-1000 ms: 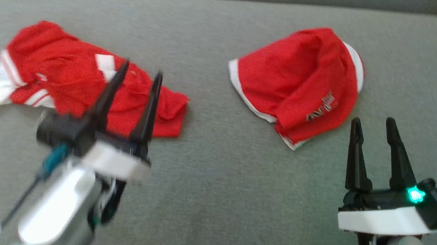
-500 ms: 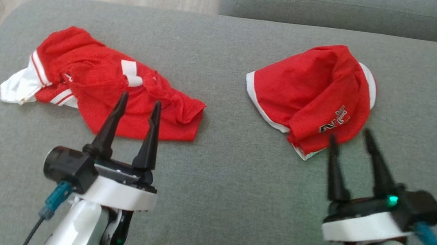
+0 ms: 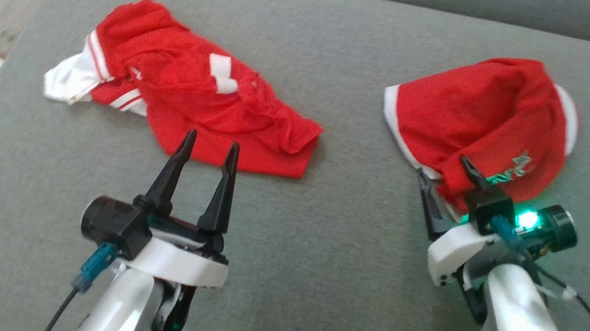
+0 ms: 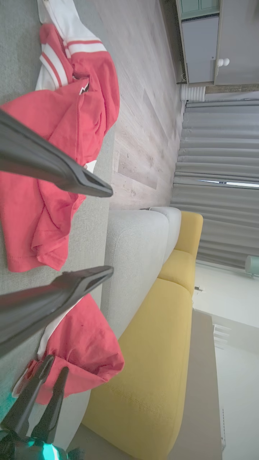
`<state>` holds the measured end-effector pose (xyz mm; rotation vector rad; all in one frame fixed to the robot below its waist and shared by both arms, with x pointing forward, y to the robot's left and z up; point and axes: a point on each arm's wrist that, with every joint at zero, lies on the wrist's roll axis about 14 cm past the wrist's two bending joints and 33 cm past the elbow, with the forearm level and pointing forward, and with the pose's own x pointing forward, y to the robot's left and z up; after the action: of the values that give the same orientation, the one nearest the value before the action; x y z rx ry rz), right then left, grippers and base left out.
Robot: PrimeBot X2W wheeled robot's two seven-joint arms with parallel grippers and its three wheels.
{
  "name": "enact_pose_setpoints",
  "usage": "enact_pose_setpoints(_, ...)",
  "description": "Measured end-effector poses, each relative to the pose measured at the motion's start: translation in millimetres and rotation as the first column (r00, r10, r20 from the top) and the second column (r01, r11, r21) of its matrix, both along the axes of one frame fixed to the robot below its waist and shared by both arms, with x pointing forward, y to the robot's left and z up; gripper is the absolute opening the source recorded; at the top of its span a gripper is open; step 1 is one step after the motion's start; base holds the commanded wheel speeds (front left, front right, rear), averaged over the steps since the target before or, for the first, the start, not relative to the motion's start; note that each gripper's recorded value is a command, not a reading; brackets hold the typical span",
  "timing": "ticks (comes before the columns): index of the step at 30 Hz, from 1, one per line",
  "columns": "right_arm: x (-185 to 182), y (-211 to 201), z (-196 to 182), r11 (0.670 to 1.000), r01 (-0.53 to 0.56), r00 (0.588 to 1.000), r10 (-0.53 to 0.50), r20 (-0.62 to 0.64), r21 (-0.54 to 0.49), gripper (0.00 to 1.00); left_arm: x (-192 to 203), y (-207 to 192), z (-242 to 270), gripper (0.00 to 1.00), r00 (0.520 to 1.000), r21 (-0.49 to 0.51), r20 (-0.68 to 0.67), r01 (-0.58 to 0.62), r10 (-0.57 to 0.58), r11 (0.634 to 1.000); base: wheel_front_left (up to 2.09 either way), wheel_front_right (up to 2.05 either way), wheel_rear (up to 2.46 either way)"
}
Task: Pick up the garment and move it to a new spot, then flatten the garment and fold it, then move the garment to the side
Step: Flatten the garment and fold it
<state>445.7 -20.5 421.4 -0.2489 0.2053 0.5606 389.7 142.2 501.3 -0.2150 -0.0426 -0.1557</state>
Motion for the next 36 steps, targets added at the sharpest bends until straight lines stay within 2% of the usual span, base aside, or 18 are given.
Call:
enact_pose_setpoints(7, 17.1, 5.0, -47.5, 0.990, -0.029, 0.989, 0.008, -0.148, -0.140, 1.00, 3.0, 14.5, -5.9, 1.00, 0.999, 0.006, -0.020, -0.034, 0.034, 0.999, 0.00, 0.00, 0.00)
enact_pose_setpoints(10, 27.2, 12.0, -53.4, 0.985, -0.050, 0.986, 0.023, -0.163, -0.168, 1.00, 0.9, 16.9, -11.0, 1.00, 0.998, -0.018, -0.040, -0.046, 0.045, 0.999, 0.00, 0.00, 0.00)
enact_pose_setpoints(11, 30.7, 13.7, -54.4, 0.983, -0.053, 0.986, 0.024, -0.167, -0.174, 0.91, 0.3, 18.3, -12.0, 1.00, 0.998, -0.020, -0.044, -0.051, 0.050, 0.999, 0.00, 0.00, 0.00)
enact_pose_setpoints(12, 33.8, 15.5, -54.4, 0.983, -0.055, 0.985, 0.025, -0.169, -0.175, 0.31, -0.3, 20.1, -12.7, 1.00, 0.997, -0.022, -0.046, -0.057, 0.056, 0.998, 0.00, 0.00, 0.00)
enact_pose_setpoints(13, 35.8, 16.9, -54.7, 0.983, -0.056, 0.985, 0.026, -0.171, -0.175, 0.00, -0.8, 21.5, -13.2, 1.00, 0.997, -0.023, -0.049, -0.062, 0.060, 0.998, 0.00, 0.00, 0.00)
enact_pose_setpoints(19, 35.3, 14.5, -48.2, 0.989, -0.043, 0.989, 0.023, -0.143, -0.138, 0.00, -1.7, 20.6, -9.3, 1.00, 0.998, -0.025, -0.038, -0.058, 0.057, 0.998, 0.00, 0.00, 0.00)
enact_pose_setpoints(23, 28.7, 28.3, -19.0, 0.998, -0.057, 0.996, 0.057, -0.068, 0.004, 0.00, -1.7, 13.6, 1.0, 1.00, 0.999, -0.028, -0.006, -0.036, 0.036, 0.999, 0.00, 0.00, 0.00)
enact_pose_setpoints(26, 20.6, 51.2, 13.3, 0.985, -0.097, 0.995, 0.101, -0.020, 0.141, 0.00, -2.4, 9.5, 8.7, 1.00, 1.000, -0.026, 0.017, -0.023, 0.023, 0.999, 0.00, 0.00, 0.00)
enact_pose_setpoints(28, 17.6, 66.2, 44.1, 0.962, -0.128, 0.992, 0.125, 0.028, 0.241, 0.00, -3.8, 6.5, 13.3, 1.00, 0.999, -0.030, 0.031, -0.014, 0.015, 0.999, 0.00, 0.00, 0.00)
enact_pose_setpoints(31, 18.7, 81.2, 102.6, 0.909, -0.177, 0.982, 0.137, 0.129, 0.378, 0.00, -6.0, 4.7, 19.2, 1.00, 0.999, -0.036, 0.049, -0.010, 0.011, 0.999, 0.00, 0.00, 0.00)
enact_pose_setpoints(36, 24.8, 74.7, 204.7, 0.774, -0.238, 0.955, 0.074, 0.289, 0.587, 0.00, -11.3, -3.2, 17.9, 1.00, 0.999, -0.049, 0.047, 0.009, -0.007, 0.999, 0.00, 0.00, 0.00)
